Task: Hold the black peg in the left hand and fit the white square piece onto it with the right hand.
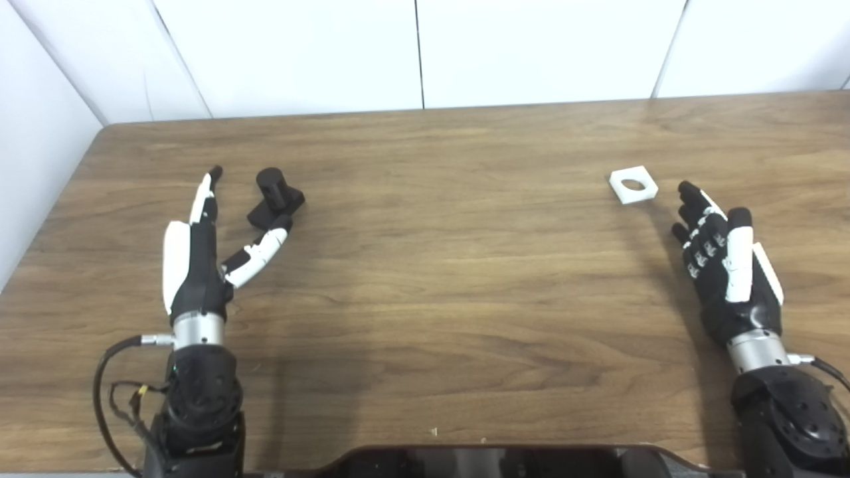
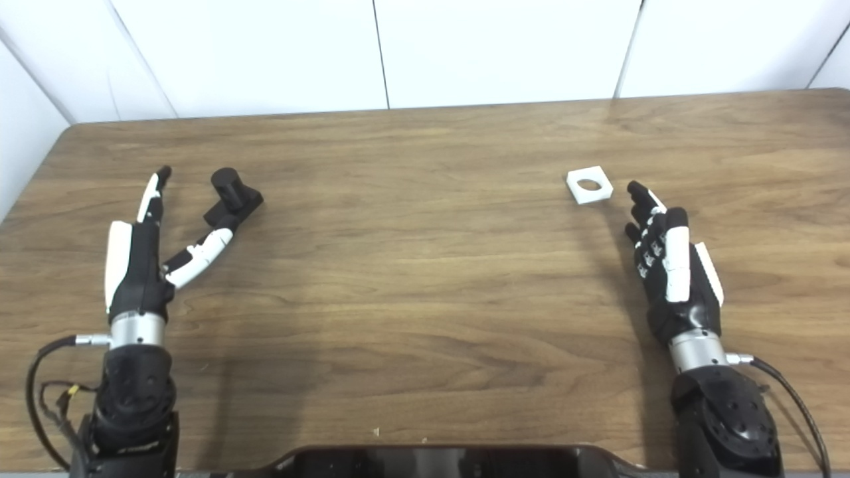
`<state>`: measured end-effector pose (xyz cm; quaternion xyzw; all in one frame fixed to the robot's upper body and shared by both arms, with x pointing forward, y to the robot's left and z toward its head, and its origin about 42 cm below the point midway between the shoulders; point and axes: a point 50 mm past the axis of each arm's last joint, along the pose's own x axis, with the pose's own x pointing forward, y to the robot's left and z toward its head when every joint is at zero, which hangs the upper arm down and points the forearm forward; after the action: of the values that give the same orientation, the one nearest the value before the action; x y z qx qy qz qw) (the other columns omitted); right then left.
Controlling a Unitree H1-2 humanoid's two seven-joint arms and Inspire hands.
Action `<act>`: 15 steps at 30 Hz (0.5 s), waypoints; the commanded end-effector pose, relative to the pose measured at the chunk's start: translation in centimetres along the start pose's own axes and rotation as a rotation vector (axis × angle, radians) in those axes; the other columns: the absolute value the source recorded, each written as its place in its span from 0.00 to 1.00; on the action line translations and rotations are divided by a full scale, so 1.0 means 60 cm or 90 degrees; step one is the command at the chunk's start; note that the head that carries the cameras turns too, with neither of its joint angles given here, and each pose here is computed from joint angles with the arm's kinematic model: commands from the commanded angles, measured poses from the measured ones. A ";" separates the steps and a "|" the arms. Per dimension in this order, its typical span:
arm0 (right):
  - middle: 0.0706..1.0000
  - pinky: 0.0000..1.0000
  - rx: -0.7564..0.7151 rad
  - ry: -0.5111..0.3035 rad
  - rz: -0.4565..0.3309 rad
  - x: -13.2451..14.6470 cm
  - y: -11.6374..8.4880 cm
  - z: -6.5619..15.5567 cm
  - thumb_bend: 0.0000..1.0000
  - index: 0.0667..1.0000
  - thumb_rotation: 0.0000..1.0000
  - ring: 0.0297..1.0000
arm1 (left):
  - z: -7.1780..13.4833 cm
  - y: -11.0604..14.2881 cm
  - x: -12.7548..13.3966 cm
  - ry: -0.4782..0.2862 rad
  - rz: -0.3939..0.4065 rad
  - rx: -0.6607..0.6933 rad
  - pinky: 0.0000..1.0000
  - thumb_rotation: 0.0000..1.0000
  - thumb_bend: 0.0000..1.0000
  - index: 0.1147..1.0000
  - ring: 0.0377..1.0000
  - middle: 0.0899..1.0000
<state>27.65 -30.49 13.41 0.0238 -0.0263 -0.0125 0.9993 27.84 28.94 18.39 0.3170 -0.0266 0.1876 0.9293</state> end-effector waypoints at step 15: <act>0.97 1.00 -0.007 -0.059 0.014 0.017 0.001 0.026 0.67 0.90 1.00 1.00 | -0.002 -0.002 0.084 -0.048 0.042 0.199 0.98 0.36 0.81 0.87 1.00 0.95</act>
<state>27.93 -30.57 13.49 0.0222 -0.0336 -0.0118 0.9991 31.43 30.06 17.21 0.4432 -0.0089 0.1888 0.8763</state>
